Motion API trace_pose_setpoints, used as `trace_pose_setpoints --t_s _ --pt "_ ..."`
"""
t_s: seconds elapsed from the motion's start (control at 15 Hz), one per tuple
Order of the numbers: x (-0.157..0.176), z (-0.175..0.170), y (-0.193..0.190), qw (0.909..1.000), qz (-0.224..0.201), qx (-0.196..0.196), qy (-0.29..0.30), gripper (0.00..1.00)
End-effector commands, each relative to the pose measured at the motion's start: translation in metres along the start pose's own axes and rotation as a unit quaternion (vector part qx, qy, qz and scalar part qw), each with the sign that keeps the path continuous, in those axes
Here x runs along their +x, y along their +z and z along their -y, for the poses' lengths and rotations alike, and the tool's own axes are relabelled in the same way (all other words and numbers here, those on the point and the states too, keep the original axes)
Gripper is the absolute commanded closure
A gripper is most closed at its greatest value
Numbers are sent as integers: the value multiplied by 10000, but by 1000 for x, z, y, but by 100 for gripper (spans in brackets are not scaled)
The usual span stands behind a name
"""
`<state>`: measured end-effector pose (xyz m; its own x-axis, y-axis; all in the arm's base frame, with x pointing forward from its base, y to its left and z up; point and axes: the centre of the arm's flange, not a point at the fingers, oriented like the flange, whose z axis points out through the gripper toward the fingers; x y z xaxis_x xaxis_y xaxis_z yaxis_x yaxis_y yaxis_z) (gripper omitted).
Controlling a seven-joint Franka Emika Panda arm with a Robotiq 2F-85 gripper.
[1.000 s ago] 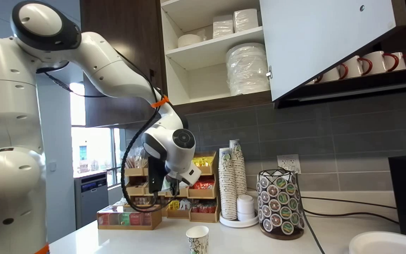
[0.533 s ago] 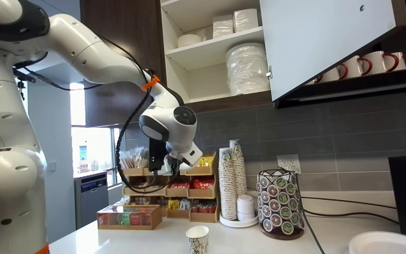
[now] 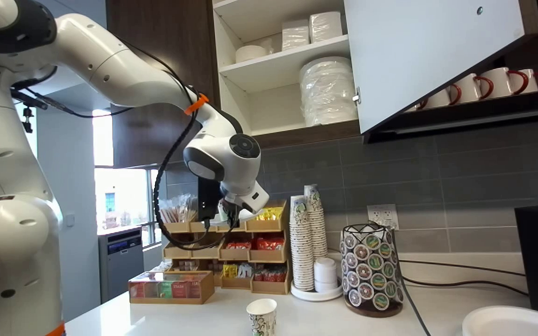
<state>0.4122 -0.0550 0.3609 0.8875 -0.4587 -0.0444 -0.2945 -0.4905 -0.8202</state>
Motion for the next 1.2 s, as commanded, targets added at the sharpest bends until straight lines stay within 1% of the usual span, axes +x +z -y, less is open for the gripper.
trace_pose_setpoints --t_s 0.0,0.2,0.33,0.6,0.87,1.07,1.13 --pt "-2 22 -26 9999 -48 -67 -73 99" --pt "-4 37 -47 9992 -62 -313 -245 99" --pt "-6 46 -62 9987 -82 -369 -337 99" --pt "-16 53 -89 9988 123 -255 -404 99" --pt "-20 56 -110 9995 201 -188 -121 99" --pt "-24 67 -122 9997 259 -12 -33 99" --pt "-18 58 -109 9997 185 -46 -143 99"
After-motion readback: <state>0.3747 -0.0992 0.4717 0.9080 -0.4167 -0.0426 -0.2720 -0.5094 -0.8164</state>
